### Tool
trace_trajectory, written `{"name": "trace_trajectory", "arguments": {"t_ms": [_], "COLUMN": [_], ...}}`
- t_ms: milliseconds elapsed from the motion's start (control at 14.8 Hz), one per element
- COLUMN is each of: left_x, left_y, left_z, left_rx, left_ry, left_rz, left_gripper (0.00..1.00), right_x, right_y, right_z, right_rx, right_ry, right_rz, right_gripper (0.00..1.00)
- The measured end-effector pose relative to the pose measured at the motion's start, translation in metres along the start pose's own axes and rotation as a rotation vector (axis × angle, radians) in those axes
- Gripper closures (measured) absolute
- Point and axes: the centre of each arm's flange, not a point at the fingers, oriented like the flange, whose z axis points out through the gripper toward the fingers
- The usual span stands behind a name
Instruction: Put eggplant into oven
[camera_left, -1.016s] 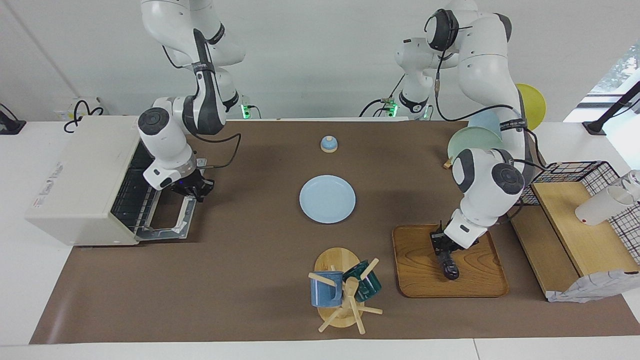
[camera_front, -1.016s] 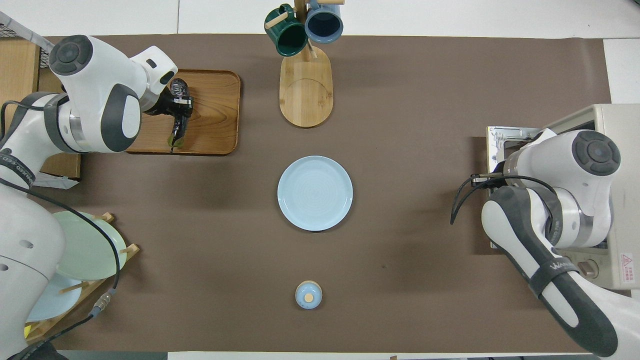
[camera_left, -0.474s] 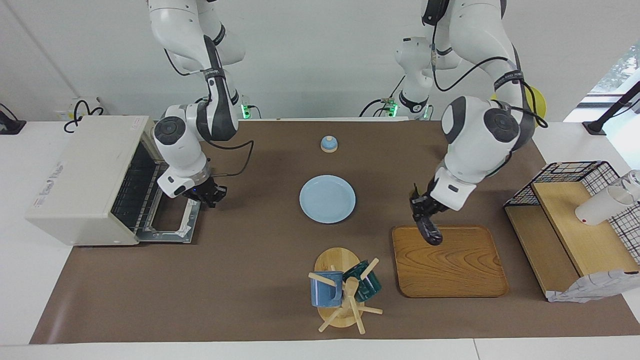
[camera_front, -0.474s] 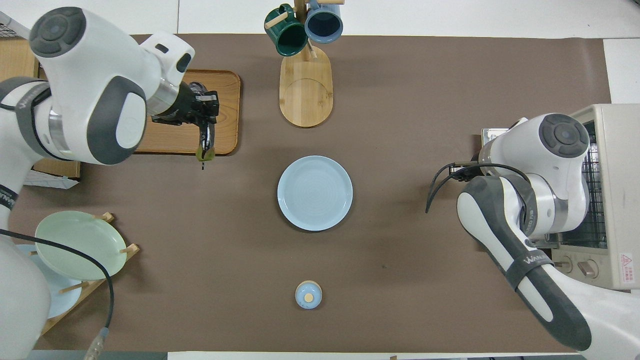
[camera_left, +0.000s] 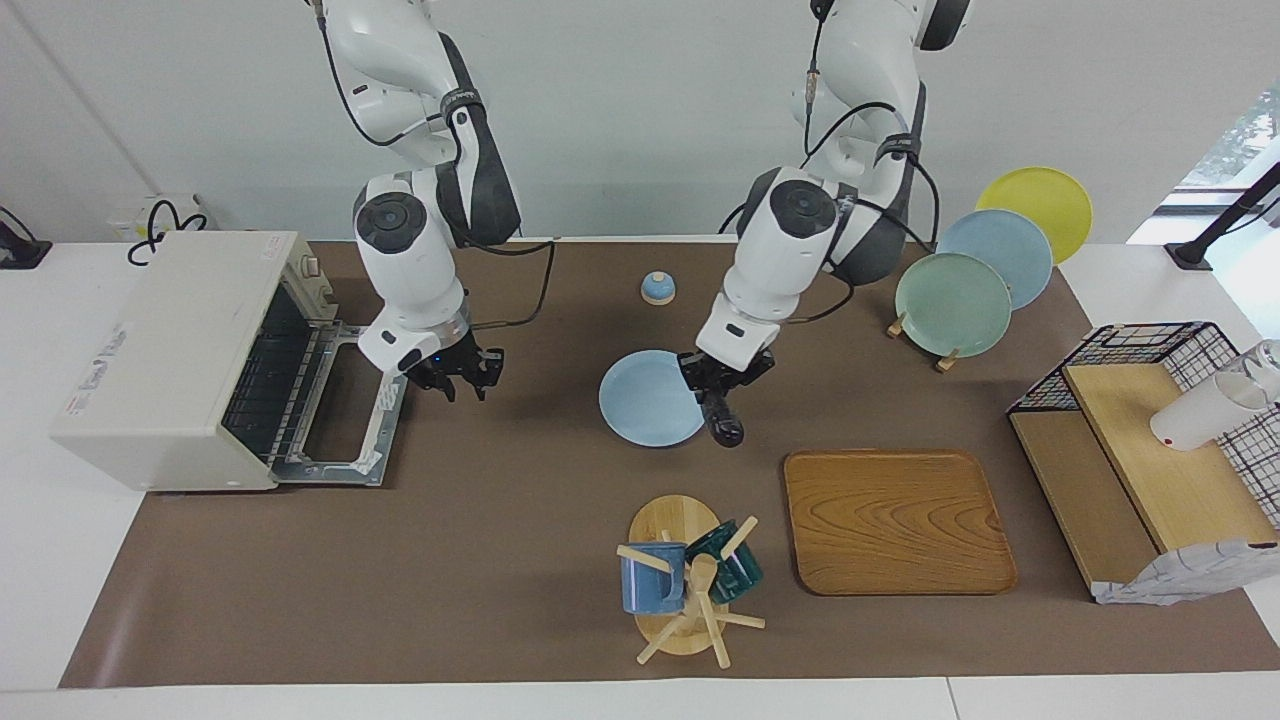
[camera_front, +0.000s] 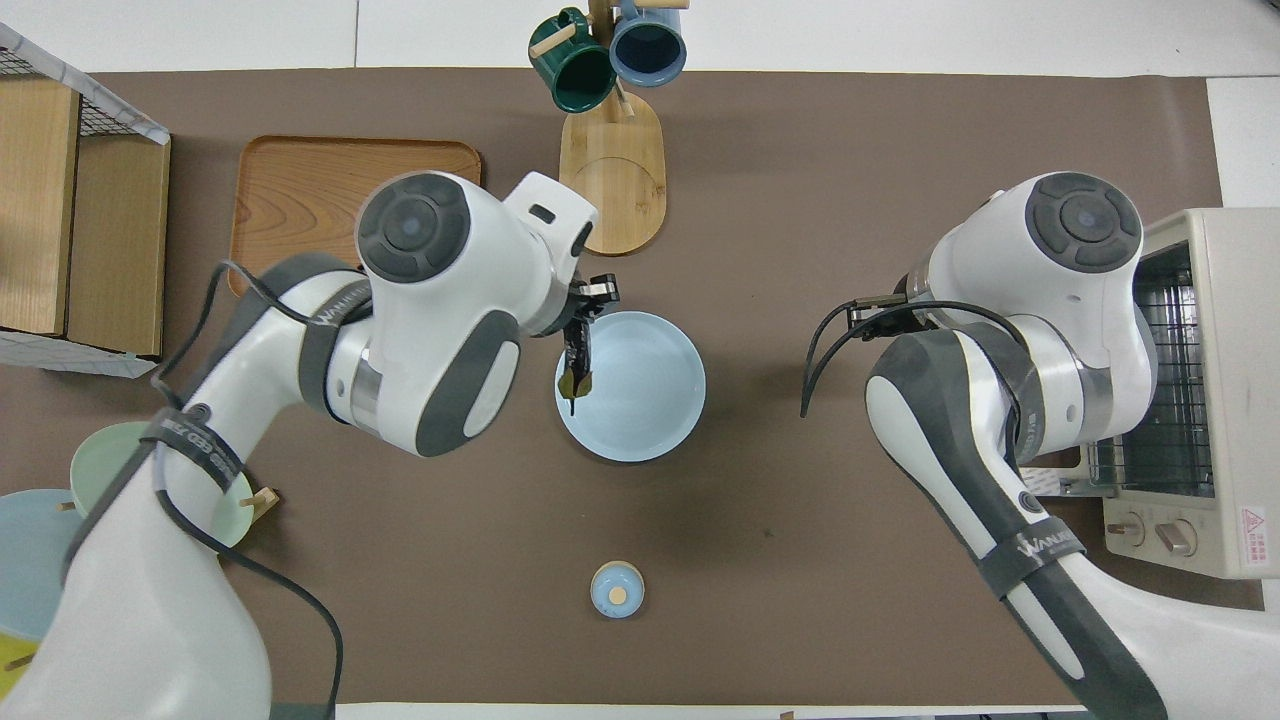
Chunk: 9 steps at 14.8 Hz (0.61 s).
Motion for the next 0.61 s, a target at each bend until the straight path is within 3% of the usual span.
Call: {"name": "trace_trajectory", "arguments": {"t_ms": [203,474,542,610], "left_x": [-0.044,-0.045,-0.043,-0.040], "left_y": [0.025,0.021,0.019,0.017], "left_z": [0.038,0.057,0.057,0.056], "left_rx": [-0.003,0.011,0.012,0.012], "left_ry": [-0.004,-0.013,-0.011,-0.008], "left_rz": [0.010,0.003,-0.001,-0.004], "left_gripper": [0.72,0.72,0.67,0.55], "right_x": [0.000,0.000,0.000,0.000], "right_y": [0.001,0.001,0.001,0.001], "right_z": [0.001,0.002,0.002,0.002], "right_rx": [-0.001,-0.001,-0.001,-0.001], "right_ry": [-0.002,-0.002,-0.003,-0.003], "right_rz": [0.001,0.001,0.001,0.001], "right_gripper": [0.55,0.52,0.52,0.50]}}
